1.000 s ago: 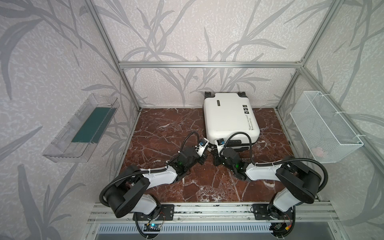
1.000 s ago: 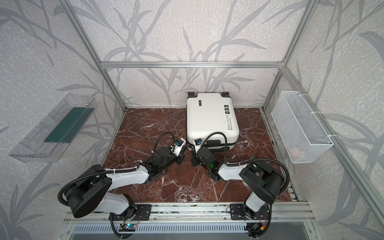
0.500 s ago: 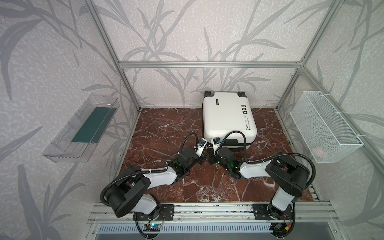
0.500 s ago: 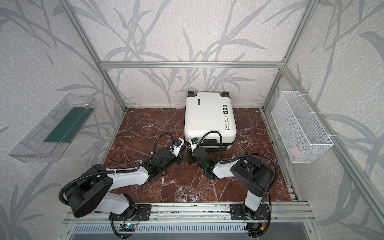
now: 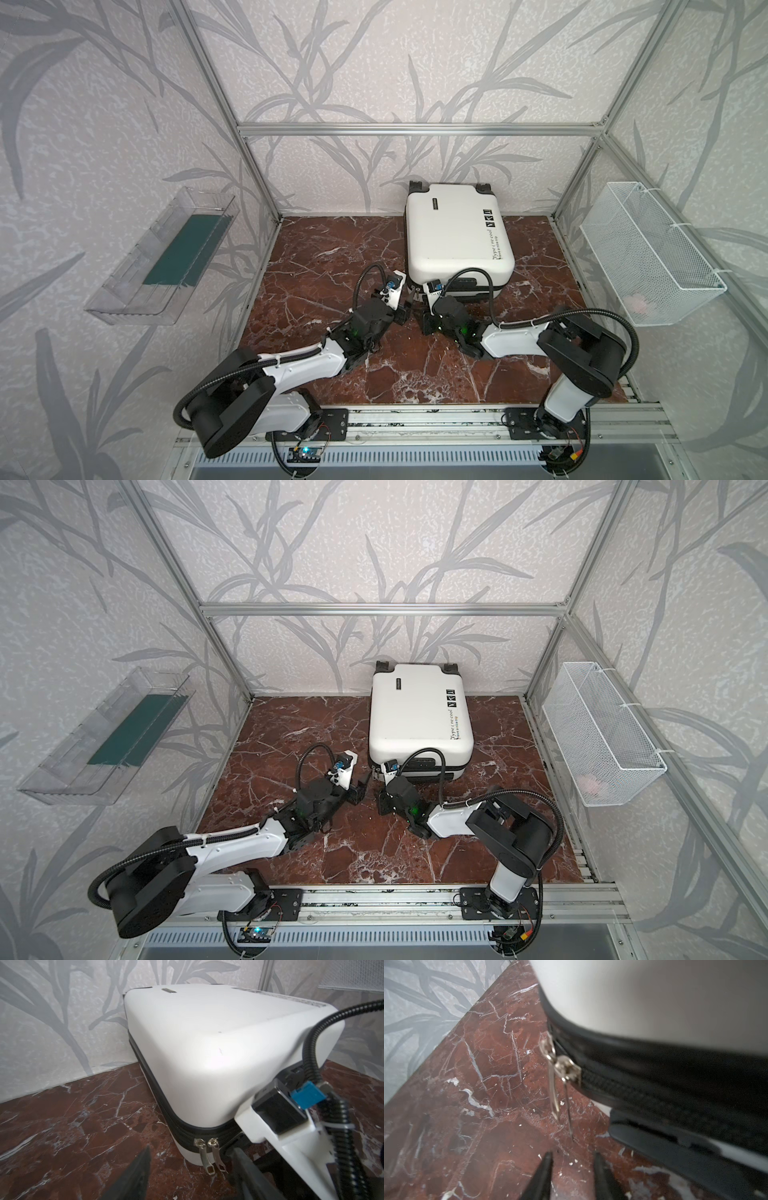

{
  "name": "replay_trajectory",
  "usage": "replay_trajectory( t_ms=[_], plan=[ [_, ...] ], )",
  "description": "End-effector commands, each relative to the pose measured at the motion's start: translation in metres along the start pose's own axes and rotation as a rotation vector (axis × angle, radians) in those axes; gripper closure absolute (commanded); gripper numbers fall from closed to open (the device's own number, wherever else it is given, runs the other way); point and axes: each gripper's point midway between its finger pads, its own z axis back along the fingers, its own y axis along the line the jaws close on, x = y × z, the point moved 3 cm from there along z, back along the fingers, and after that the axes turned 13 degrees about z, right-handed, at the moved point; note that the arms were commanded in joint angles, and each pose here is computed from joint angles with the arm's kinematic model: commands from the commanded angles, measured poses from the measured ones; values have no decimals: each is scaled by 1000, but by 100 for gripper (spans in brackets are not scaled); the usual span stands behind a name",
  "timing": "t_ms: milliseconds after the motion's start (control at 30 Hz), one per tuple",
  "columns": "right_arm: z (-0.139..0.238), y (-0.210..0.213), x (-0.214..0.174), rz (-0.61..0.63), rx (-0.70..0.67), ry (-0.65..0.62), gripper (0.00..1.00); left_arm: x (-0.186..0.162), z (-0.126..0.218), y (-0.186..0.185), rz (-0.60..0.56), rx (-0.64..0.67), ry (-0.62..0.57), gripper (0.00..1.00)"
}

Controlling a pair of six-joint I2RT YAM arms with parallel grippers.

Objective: Pack the luggage

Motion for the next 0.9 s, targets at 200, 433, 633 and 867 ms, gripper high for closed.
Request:
replay_trajectory(
  t_ms=[200,433,633,867],
  plan=[
    [48,3,17,21,16,15,1,68,20,31,47,182,-130,15],
    [119,-31,46,44,-180,-49,1,109,41,76,118,308,-155,8],
    [177,-105,49,-69,-460,-24,1,112,58,122,123,454,-163,3],
    [230,-193,37,-307,-752,-27,1,91,66,180,201,603,-117,1]
  ],
)
